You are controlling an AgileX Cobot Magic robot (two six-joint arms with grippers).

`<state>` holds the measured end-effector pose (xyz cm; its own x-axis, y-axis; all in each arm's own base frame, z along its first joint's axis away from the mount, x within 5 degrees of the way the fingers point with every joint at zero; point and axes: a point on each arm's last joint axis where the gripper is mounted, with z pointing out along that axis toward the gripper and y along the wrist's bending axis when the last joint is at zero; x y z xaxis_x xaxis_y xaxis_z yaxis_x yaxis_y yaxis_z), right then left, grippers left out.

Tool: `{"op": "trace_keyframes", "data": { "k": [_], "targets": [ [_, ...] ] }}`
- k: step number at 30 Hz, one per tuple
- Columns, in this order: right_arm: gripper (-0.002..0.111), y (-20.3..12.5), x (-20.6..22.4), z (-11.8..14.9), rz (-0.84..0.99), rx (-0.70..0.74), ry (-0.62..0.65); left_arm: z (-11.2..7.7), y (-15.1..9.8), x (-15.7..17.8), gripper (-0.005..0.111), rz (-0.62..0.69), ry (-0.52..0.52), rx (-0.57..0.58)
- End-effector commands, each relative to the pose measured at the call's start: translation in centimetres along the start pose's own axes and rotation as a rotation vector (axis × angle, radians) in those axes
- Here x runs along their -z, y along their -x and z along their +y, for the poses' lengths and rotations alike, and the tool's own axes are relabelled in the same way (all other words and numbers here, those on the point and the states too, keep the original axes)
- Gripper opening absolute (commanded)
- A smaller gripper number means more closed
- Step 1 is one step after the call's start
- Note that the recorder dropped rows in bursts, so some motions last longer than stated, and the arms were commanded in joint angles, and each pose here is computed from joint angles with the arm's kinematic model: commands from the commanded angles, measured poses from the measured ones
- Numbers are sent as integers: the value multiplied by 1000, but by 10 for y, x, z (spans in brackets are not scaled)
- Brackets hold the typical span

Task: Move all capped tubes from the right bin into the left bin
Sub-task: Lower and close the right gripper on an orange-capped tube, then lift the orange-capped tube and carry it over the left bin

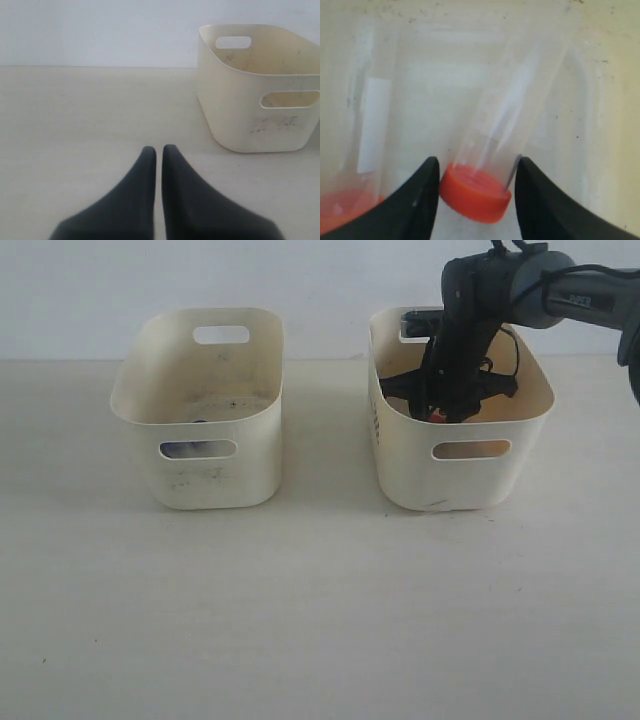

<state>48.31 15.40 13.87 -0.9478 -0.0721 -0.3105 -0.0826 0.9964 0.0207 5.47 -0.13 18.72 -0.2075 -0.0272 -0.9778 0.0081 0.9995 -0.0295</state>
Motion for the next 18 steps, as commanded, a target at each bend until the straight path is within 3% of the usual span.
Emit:
{"op": "trace_keyframes", "data": {
  "k": [1,18],
  "targets": [
    [0,3,0,-10,-22,17,-20,0,-1,0,4,-1,-7,10],
    [0,16,110,-13,-159,27,2,0,-1,0,4,-1,-7,10]
  ]
}}
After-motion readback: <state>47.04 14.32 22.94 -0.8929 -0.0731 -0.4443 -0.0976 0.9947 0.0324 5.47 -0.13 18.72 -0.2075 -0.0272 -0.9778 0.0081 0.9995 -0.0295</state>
